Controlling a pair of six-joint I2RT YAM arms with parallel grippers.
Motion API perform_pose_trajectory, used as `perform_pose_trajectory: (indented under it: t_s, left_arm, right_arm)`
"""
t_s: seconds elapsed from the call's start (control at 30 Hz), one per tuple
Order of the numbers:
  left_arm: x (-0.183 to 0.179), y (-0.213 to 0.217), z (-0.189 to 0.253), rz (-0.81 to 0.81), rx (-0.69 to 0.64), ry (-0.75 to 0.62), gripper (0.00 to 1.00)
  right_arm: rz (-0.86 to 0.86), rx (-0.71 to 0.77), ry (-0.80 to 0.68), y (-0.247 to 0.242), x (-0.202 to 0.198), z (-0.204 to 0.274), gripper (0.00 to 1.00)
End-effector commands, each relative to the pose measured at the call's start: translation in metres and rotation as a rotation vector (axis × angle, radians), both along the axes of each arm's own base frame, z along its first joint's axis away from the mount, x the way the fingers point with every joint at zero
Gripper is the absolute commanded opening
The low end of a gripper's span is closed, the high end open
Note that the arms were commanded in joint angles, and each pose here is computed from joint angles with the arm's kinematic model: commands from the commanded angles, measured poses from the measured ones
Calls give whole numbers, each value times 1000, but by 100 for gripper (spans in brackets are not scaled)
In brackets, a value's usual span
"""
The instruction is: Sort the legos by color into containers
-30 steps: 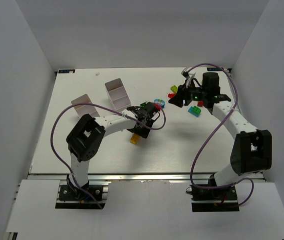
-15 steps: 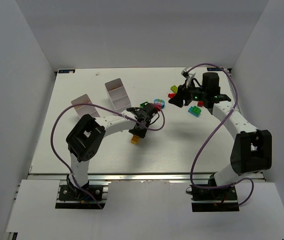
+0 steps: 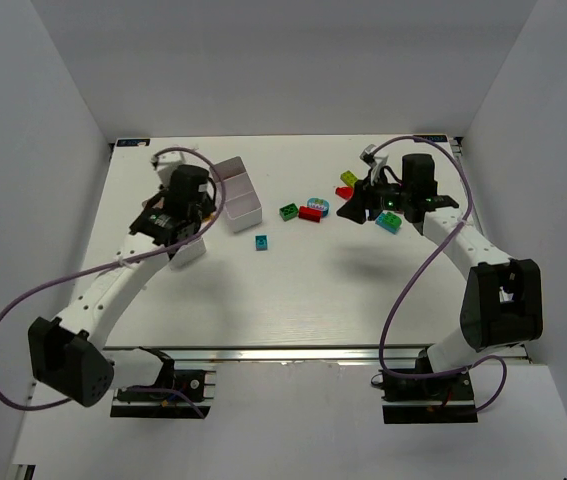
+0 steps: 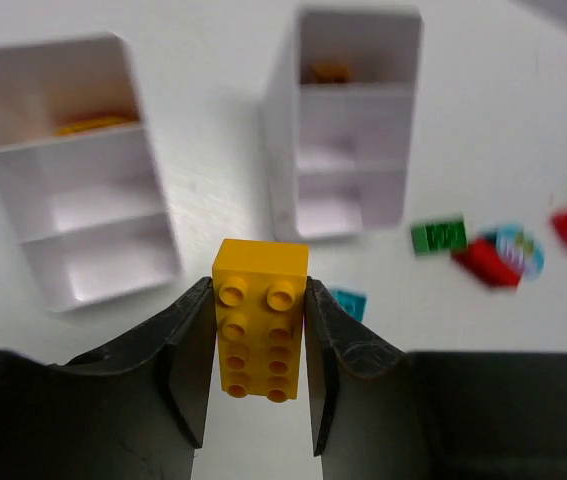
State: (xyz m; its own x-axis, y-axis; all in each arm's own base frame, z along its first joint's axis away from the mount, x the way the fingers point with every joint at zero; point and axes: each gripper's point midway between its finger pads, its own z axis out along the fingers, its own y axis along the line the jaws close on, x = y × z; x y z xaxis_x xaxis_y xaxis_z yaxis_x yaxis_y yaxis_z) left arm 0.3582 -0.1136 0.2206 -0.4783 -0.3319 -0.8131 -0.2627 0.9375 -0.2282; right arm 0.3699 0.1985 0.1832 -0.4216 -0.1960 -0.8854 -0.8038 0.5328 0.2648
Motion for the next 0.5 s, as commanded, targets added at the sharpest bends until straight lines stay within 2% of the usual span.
perform_pose_trajectory:
  t_s: [0.0, 0.07, 0.3, 0.47]
  left_arm:
    - [0, 58, 8, 293, -8, -60, 0]
    - [3, 94, 15, 432, 43, -90, 0]
    - [22, 169, 28, 728, 141, -157, 0]
    - [46, 185, 35, 750, 155, -246, 0]
  right_arm:
    - [16, 17, -81, 1, 1, 17, 51]
    - [27, 18, -86, 3, -1, 17, 51]
    - [61, 16, -102, 11, -5, 16, 51]
    - [68, 13, -107, 13, -5, 14, 51]
